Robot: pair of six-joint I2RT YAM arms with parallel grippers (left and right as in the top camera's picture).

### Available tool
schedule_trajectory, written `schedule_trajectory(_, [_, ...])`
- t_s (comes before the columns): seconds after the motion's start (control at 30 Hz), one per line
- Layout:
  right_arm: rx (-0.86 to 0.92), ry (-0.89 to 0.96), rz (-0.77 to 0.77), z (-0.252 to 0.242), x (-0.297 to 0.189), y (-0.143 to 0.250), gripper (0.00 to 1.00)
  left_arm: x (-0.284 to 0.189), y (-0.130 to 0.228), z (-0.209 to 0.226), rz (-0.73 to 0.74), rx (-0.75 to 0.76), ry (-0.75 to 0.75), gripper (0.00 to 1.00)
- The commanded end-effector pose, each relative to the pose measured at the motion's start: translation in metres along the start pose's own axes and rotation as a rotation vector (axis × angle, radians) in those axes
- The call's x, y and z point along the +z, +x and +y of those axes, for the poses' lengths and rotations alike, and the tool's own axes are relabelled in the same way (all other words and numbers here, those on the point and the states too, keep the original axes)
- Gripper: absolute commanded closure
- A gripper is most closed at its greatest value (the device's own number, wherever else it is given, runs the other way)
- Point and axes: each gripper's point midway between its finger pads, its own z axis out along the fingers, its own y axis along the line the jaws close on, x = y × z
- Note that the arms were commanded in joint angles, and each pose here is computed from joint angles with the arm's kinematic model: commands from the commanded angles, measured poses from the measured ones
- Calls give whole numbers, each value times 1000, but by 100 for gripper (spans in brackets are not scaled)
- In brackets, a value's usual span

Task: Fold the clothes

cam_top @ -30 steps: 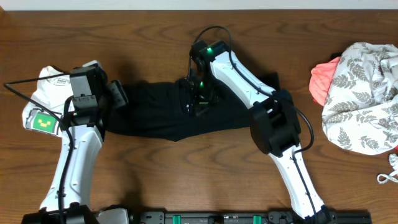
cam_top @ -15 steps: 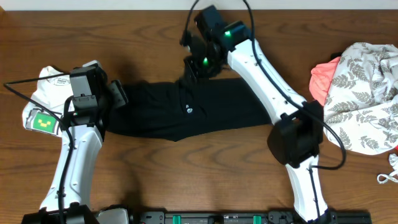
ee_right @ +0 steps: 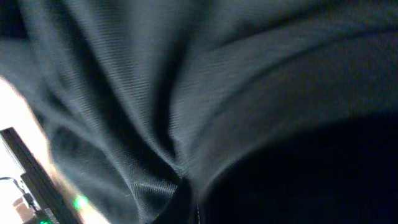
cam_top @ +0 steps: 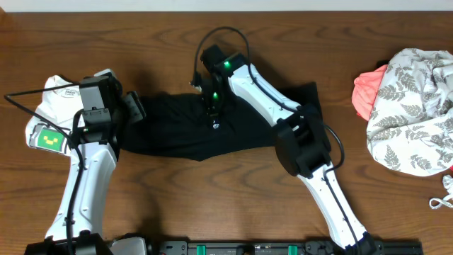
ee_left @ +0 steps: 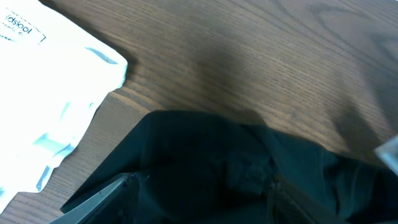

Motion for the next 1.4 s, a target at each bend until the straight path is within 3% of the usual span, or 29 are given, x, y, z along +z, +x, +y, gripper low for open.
schedule_trajectory(0.0, [79, 81, 7, -18, -2, 3, 98, 1, 0, 1, 4, -15, -4, 34])
schedule_trajectory(0.27, [117, 96, 40, -22, -6, 13, 96, 1, 1, 1, 4, -15, -4, 34])
schedule_trajectory(0.47, [91, -74, 38, 4, -9, 8, 94, 1, 1, 1, 4, -15, -4, 34])
schedule_trajectory(0.63, [162, 11, 0, -25, -21, 1, 93, 1, 1, 1, 4, -15, -4, 34])
schedule_trajectory(0.77, [129, 40, -101, -43, -61, -17, 89, 1, 1, 1, 4, -15, -4, 33])
schedule_trajectory(0.97, [109, 47, -315, -57, -172, -31, 81, 1, 1, 1, 4, -15, -4, 34])
schedule_trajectory(1.1, [216, 118, -374, -91, -235, -8, 65, 1, 1, 1, 4, -15, -4, 34])
schedule_trajectory(1.37, [486, 350, -200, -193, -281, 88, 62, 1, 1, 1, 4, -15, -4, 33])
